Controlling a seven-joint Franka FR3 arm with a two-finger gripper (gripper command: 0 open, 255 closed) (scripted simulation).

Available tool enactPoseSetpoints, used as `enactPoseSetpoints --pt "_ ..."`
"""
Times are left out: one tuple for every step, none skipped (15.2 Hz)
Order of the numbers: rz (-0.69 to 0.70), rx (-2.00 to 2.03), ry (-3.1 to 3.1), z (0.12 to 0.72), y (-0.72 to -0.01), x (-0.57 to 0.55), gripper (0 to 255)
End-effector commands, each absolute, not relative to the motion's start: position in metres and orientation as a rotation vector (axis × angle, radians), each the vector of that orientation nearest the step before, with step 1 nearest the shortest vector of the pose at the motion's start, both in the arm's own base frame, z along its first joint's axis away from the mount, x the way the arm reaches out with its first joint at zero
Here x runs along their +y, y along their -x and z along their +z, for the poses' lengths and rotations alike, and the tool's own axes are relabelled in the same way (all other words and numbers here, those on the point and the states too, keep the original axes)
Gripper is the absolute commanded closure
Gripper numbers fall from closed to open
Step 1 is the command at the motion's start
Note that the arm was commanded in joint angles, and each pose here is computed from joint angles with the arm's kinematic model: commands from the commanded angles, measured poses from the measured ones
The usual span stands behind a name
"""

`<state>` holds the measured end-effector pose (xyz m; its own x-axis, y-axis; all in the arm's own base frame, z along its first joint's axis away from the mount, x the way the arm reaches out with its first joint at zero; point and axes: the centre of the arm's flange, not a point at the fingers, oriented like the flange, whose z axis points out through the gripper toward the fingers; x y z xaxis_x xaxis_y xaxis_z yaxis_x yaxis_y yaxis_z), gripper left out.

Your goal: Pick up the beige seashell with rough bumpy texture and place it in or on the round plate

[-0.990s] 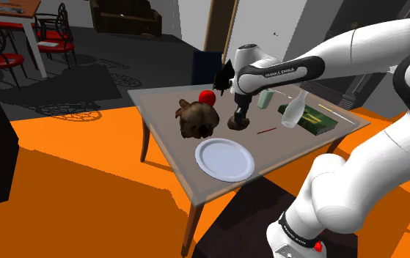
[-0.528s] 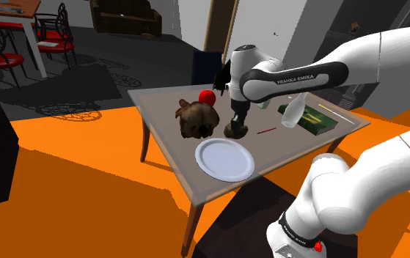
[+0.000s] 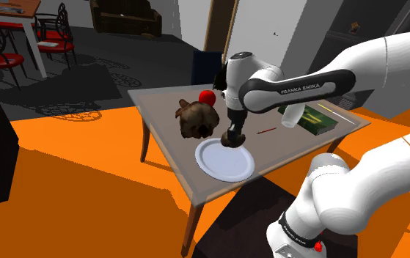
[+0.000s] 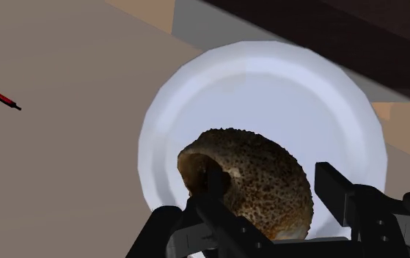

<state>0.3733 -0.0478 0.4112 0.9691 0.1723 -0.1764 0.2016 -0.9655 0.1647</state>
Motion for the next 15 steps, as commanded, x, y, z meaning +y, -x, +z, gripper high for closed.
enactPoseSetpoints --pt "-0.238 0.281 -2.936 0.401 -0.374 -0.047 255" --pt "-0.238 0.281 -2.936 0.395 -0.374 -0.047 255" --pt "-0.238 0.281 -2.936 0.390 -0.374 -0.047 255" --pt "-0.238 0.281 -2.936 0.385 -0.374 -0.047 255" --pt "-0.238 0.281 -2.936 0.380 -0.374 -0.047 255" --pt "-0.238 0.281 -2.936 0.374 -0.374 -0.047 255" --pt "-0.238 0.281 -2.936 0.369 -0.374 -0.047 255" --pt "-0.238 0.281 -2.936 0.364 -0.374 -0.047 255" --pt "-0.238 0.281 -2.936 0.358 -0.374 -0.047 255" --pt "-0.238 0.281 -2.936 0.353 -0.374 -0.047 255" --pt "-0.238 0.281 -2.936 0.348 -0.374 -0.047 255" --pt "-0.238 0.281 -2.936 0.343 -0.374 -0.047 255" --pt "-0.238 0.281 -2.936 0.337 -0.374 -0.047 255" --pt "-0.238 0.281 -2.936 0.333 -0.374 -0.047 255" --pt "-0.238 0.281 -2.936 0.333 -0.374 -0.047 255"
